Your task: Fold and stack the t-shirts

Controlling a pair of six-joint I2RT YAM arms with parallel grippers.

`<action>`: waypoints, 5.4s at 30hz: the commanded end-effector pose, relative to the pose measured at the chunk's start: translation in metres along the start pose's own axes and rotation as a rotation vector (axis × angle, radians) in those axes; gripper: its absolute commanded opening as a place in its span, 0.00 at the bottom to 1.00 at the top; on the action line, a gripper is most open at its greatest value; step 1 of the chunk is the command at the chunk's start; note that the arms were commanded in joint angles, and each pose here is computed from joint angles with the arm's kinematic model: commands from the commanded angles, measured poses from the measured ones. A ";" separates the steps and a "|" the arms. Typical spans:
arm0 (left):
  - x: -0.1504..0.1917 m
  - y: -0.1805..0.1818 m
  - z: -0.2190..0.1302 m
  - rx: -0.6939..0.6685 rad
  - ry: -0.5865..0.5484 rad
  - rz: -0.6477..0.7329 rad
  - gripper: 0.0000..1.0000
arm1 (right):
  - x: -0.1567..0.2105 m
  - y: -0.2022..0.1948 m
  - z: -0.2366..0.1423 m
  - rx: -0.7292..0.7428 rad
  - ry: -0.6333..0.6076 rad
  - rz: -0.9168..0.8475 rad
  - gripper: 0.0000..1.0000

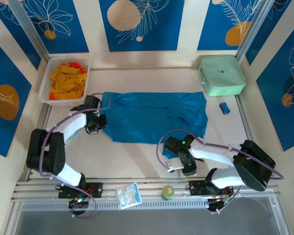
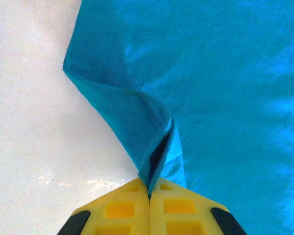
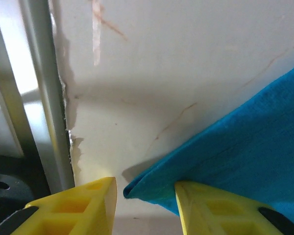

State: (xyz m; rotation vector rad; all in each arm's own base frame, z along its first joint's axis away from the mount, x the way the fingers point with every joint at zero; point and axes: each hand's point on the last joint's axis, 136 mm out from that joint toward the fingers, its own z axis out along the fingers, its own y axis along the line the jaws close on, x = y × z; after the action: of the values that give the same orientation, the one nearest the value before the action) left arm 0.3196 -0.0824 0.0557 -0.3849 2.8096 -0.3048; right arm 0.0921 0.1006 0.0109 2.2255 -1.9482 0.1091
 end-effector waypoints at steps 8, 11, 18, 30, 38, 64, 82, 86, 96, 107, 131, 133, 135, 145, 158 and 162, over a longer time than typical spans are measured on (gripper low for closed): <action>0.009 0.000 -0.009 0.020 -0.002 0.003 0.00 | -0.010 0.002 0.010 -0.018 0.020 0.004 0.00; 0.009 0.000 -0.009 0.022 -0.004 -0.011 0.00 | -0.002 0.005 0.003 -0.010 0.031 -0.011 0.00; 0.019 0.006 -0.010 0.008 0.012 -0.044 0.00 | 0.033 0.018 -0.028 0.066 0.048 -0.021 0.00; 0.050 0.040 -0.042 -0.115 0.009 -0.087 0.00 | 0.057 0.010 -0.062 0.317 -0.060 0.073 0.00; 0.050 0.055 -0.074 -0.202 -0.036 -0.091 0.00 | 0.053 -0.038 -0.102 0.556 -0.148 0.243 0.00; -0.056 0.024 -0.044 -0.278 -0.033 -0.021 0.00 | 0.082 -0.248 -0.198 0.733 -0.280 0.257 0.00; -0.089 0.038 0.007 -0.401 0.033 -0.017 0.00 | 0.101 -0.346 -0.138 0.647 -0.270 0.462 0.00; -0.091 0.042 0.011 -0.412 0.035 -0.032 0.00 | 0.104 -0.364 -0.119 0.625 -0.275 0.561 0.00; -0.084 0.051 0.021 -0.436 0.060 -0.048 0.12 | 0.111 -0.388 -0.068 0.541 -0.248 0.790 0.08; -0.099 0.046 -0.010 -0.436 -0.002 -0.044 0.49 | 0.134 -0.382 -0.098 0.574 -0.340 1.080 0.41; -0.067 -0.003 -0.001 -0.202 0.091 0.132 0.00 | 0.100 -0.221 -0.143 0.108 -0.743 1.915 0.00; -0.075 -0.005 0.011 -0.211 0.103 0.138 0.00 | 0.097 -0.218 -0.138 0.095 -0.723 1.915 0.00; -0.083 -0.006 0.020 -0.224 0.111 0.142 0.00 | 0.096 -0.216 -0.134 0.088 -0.708 1.921 0.00; -0.116 0.005 0.053 -0.322 0.126 0.152 0.00 | 0.088 -0.213 -0.120 0.040 -0.712 1.959 0.00; -0.148 -0.031 0.020 -0.208 0.029 0.173 0.00 | 0.074 -0.194 -0.074 -0.189 -0.395 2.261 0.00; -0.155 -0.044 0.032 -0.192 0.054 0.207 0.00 | 0.071 -0.202 -0.057 -0.175 -0.311 2.263 0.00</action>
State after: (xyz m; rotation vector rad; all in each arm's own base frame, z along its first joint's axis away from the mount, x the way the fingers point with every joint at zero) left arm 0.4806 -0.0729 0.0777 -0.1962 2.8733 0.0342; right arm 0.3038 0.0666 0.0637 -0.8473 -3.1018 -0.1912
